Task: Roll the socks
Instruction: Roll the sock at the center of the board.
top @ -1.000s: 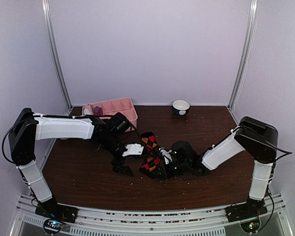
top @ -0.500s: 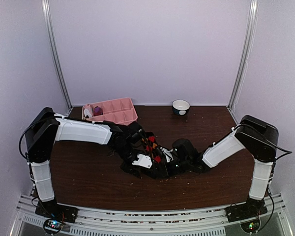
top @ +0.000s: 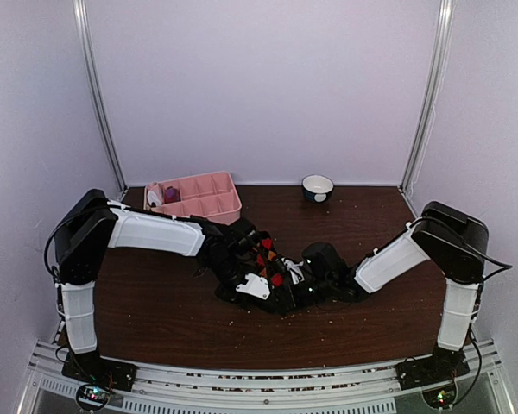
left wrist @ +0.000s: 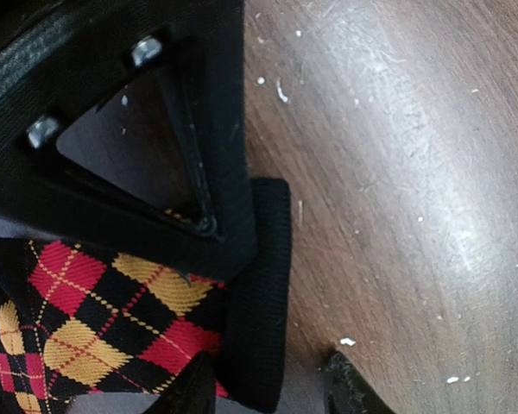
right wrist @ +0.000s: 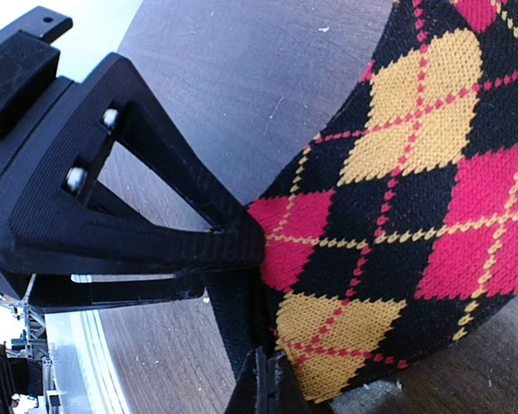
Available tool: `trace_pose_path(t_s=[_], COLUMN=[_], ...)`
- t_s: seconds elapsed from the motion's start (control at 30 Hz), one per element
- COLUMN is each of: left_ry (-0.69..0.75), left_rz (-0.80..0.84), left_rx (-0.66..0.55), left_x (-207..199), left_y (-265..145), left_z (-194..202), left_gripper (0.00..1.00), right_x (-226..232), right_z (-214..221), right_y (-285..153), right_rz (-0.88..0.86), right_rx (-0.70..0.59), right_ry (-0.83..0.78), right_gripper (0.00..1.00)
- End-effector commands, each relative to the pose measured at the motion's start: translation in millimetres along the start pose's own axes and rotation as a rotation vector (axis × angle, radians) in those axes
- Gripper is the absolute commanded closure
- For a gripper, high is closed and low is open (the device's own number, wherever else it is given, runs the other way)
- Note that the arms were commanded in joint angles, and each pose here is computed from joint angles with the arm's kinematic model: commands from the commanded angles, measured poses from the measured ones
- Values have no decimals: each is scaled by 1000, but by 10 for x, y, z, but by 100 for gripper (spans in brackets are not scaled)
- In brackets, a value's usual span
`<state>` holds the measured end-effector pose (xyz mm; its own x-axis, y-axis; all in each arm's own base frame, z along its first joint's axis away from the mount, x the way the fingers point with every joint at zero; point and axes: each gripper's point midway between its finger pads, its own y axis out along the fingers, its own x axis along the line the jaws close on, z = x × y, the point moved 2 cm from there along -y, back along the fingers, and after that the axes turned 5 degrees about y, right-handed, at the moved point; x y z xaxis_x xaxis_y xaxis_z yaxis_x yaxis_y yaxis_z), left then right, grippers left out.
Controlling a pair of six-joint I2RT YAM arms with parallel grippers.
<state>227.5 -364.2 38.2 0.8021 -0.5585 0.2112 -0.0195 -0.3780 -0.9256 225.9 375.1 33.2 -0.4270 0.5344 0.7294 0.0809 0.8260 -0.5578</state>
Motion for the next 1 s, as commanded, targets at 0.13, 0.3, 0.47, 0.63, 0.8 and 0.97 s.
trace_pose_path(t_s=[0.13,0.3,0.47,0.63,0.8,0.97], left_ry=[-44,-109,-13,-1,-8,-10], left_rz=[-68,-38,23,57,36,19], left_rx=[39,-29,-59,-27,-28,-28], left_x=[171,228,3,-86,-4,83], left_y=[-65,-502,-450,-176,-104,-54], left_z=[1,-236,-274,-155,-164,-181], left_gripper=[40,23,30,36,43,54], right_x=[-392,-413,-394,-388,-388,-360], right_z=[409,450,429,425,466,468], right_y=[8,-5,6,5,-16,-44], right_rz=[125,127,122,120,116,112], right_rx=[136,136,140,141,159,164], right_ry=[98,109,117,130,143,137], right_gripper=[100,100,100,100,100,100])
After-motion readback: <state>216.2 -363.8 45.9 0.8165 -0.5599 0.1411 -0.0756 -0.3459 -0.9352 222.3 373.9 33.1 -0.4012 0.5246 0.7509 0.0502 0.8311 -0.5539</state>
